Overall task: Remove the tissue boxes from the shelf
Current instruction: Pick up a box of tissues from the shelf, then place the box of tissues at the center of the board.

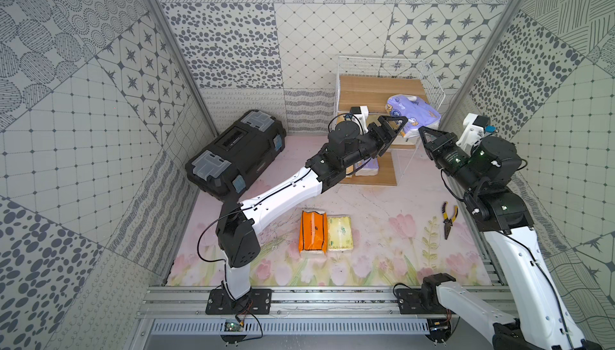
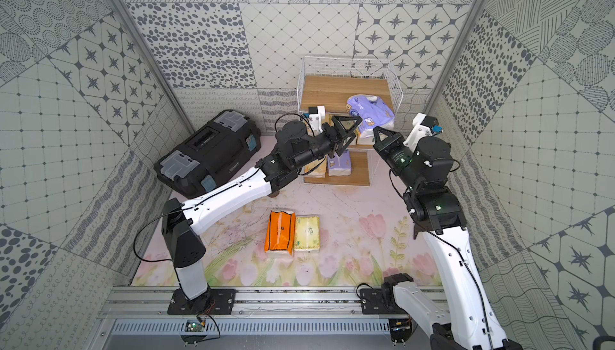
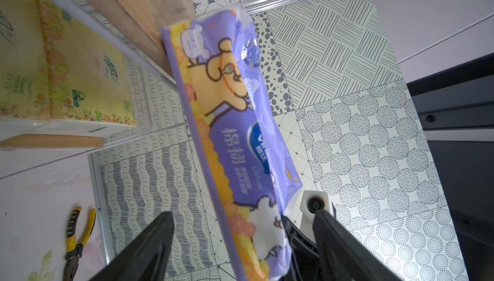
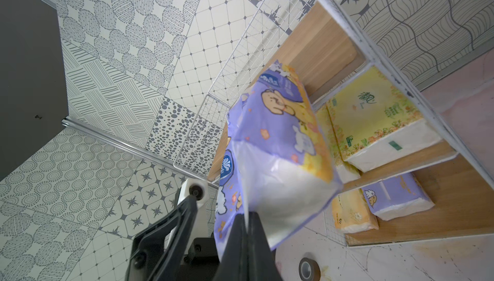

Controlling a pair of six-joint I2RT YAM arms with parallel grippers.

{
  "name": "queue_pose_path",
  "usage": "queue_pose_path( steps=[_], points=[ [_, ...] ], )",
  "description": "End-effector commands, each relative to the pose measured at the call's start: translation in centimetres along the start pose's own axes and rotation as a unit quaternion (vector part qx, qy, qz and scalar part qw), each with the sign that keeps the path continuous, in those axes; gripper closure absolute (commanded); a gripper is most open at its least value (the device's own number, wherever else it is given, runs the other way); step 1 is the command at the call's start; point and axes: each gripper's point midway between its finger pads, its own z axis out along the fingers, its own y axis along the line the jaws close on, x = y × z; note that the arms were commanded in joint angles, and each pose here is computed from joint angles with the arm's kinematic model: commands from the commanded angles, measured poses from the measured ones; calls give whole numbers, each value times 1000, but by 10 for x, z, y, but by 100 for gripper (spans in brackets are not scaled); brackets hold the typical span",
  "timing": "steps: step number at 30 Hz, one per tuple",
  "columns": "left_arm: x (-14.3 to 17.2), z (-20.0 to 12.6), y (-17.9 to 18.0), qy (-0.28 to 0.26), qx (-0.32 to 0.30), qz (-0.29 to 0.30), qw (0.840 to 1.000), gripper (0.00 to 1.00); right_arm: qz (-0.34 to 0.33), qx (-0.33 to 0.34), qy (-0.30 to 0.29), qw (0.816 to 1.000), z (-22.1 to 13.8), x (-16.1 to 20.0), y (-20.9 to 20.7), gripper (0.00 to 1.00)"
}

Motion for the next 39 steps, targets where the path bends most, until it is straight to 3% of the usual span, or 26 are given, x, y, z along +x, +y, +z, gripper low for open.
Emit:
queue_pose_path(
  steps=[1,13,17,19,25,32,39],
  points=[
    [-2,12,5,3,-6,-14,1000,27,-3,-25,-2,1000,-7,0,9,100],
    [4,18,7,10,9,-12,1000,74,-23,1,13,1000,-21,14,-8,100],
    [10,14,7,18,12,8,1000,84,-58,15,10,998,-34,13,-10,62],
    [16,9,9,22,10,22,999,86,-77,19,6,997,-44,12,-11,50],
    [51,-19,30,37,-18,64,997,90,-142,43,20,989,-70,23,-22,39],
    [108,-67,108,72,-114,78,988,92,-154,65,108,980,-81,69,-59,39],
    [183,-114,215,127,-245,53,960,94,-106,117,159,974,-76,109,-114,40]
  ],
)
